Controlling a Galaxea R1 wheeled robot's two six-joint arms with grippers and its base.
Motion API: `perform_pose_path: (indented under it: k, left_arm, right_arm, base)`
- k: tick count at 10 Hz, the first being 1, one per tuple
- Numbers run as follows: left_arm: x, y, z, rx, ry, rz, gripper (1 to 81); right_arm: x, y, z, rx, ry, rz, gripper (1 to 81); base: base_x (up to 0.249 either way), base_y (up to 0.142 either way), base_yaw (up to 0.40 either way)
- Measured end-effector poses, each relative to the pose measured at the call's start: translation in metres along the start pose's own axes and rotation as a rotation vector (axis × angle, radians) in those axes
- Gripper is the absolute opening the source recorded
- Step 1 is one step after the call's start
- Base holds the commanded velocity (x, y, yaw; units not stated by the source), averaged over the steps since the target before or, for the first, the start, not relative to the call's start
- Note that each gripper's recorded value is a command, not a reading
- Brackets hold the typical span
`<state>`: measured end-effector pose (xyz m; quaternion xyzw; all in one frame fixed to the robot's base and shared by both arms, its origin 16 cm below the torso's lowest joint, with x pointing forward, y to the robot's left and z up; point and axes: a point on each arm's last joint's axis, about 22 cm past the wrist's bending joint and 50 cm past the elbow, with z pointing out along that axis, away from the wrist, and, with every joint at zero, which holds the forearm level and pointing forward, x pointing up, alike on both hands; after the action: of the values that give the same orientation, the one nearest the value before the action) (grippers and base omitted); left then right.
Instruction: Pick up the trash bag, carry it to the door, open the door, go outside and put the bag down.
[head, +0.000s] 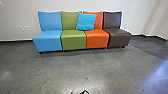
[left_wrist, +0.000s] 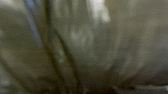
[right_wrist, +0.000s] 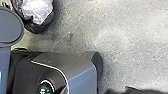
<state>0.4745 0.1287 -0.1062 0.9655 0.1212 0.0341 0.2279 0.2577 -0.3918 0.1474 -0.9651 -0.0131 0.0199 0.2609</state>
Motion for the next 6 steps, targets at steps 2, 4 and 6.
perform_pose_path:
  k: [2, 4, 6]
  left_arm:
    - [-0.0010, -0.0007, 0.0003, 0.001, 0.001, -0.001, 1.0]
    - [-0.0029, -0.0013, 0.0008, 0.001, -0.001, -0.002, 1.0]
    - [-0.0051, -0.0014, -0.0033, 0.005, -0.007, -0.001, 1.0]
  right_arm:
    - [0.0002, -0.0007, 0.0030, 0.003, -0.002, 0.000, 81.1]
    - [-0.0012, 0.0034, 0.0040, -0.004, -0.004, 0.004, 81.1]
    - [-0.0038, -0.0022, 0.0078, 0.006, -0.019, 0.010, 81.1]
  base:
    - [0.000, 0.000, 0.000]
    - [0.000, 0.000, 0.000]
    - [0.000, 0.000, 0.000]
